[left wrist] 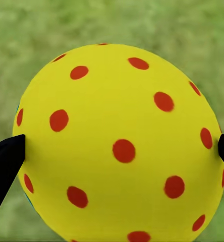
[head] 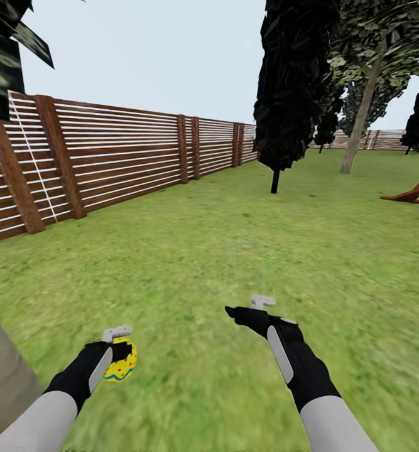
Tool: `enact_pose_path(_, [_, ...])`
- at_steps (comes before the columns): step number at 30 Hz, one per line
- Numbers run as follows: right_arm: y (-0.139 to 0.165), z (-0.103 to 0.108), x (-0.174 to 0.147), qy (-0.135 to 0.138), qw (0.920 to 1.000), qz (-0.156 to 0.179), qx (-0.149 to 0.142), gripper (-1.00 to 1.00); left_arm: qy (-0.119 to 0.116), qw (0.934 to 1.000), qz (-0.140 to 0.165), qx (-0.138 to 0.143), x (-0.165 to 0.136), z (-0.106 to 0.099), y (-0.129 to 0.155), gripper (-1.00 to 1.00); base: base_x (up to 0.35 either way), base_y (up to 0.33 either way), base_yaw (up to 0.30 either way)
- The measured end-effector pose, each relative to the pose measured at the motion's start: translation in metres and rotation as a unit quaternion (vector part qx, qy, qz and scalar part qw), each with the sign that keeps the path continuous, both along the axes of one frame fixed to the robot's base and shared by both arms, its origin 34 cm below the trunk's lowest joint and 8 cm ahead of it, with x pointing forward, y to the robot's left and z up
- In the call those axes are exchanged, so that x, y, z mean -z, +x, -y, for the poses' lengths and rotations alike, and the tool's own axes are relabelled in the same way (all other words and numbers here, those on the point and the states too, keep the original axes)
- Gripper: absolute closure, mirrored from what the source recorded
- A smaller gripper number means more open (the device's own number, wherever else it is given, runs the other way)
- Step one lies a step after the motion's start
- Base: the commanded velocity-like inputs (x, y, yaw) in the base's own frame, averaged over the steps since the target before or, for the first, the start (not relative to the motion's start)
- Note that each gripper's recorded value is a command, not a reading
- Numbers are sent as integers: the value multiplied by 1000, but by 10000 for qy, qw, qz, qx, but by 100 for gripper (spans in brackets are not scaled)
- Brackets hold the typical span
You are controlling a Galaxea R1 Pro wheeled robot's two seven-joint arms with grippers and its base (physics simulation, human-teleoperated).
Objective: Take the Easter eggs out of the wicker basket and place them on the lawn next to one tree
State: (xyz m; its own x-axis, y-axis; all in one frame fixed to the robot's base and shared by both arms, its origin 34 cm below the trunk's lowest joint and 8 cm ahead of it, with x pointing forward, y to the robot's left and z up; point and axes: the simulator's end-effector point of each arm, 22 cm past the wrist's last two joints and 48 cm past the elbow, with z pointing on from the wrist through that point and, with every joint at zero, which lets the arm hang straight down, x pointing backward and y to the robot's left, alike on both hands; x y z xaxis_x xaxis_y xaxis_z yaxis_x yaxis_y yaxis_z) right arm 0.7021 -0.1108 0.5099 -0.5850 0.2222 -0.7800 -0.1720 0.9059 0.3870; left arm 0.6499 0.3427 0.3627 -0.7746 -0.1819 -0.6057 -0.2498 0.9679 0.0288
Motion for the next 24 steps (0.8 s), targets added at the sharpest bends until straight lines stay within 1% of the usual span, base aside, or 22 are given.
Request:
enact_pose_path(5, [0,-1,13,-28,9999,-98,-13,-100,-22,10000,-35,-37,15,0,-5,100,0,0,0])
enact_pose_path(9, [-1,-2,24,-36,9998,-181,-26,-100,-23,9999,-144,-70,33,0,-13,100,0,0,0])
enact_pose_path(13, [-1,-2,36,-51,9996,-274,-24,-100,-26,9997,-229,-79,44,0,-17,100,0,0,0])
enact_pose_path(20, [-3,-2,56,-66,9990,-437,-21,-100,-27,9993,-375,-48,62,2,-23,100,0,0,0])
enact_pose_path(24, [-4,-1,68,-70,9985,-534,-17,-100,19,9991,-434,2,71,3,-26,100,0,0,0])
